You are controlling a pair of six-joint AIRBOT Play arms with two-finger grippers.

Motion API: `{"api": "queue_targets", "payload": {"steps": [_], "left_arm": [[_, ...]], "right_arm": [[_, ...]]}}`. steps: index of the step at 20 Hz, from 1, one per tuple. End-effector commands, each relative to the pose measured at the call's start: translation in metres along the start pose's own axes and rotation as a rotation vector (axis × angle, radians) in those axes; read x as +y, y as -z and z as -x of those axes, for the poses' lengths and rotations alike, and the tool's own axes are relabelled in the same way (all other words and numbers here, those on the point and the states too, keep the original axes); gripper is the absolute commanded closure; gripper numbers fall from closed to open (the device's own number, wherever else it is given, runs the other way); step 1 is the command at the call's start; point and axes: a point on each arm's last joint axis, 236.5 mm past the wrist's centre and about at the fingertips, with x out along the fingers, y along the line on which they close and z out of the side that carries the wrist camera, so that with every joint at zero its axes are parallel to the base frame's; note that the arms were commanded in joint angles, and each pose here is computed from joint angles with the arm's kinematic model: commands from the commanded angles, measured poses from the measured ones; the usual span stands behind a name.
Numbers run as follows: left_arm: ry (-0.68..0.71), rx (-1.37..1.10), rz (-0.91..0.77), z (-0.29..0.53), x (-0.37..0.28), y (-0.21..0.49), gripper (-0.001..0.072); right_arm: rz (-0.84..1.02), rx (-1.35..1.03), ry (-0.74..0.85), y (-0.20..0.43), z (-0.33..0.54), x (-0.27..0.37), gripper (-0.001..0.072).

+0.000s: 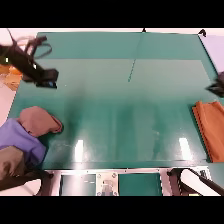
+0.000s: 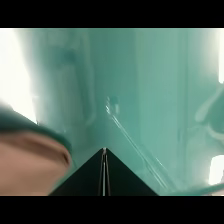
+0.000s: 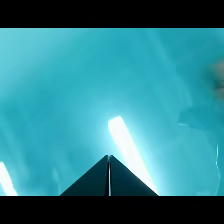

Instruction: Fold the shirts.

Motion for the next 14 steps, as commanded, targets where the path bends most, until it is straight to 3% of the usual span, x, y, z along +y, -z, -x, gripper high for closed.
{"api": "queue_targets", "payload": {"steps": [1, 7, 14], "left_arm": [[0.020, 0.013, 0.061, -0.027, -0.010, 0.064, 0.0688], [0.033, 0.098, 0.105, -0.056, -0.009, 0.117, 0.0687], [0.037, 0.073, 0.110, -0.056, -0.010, 0.111, 0.0688]], "right_arm": [[0.260, 0.180, -0.054, 0.091, -0.047, 0.063, 0.0702], [0.405, 0.324, -0.084, 0.169, -0.068, 0.084, 0.0701], [0.426, 0.340, -0.088, 0.177, -0.067, 0.088, 0.0702]]}}
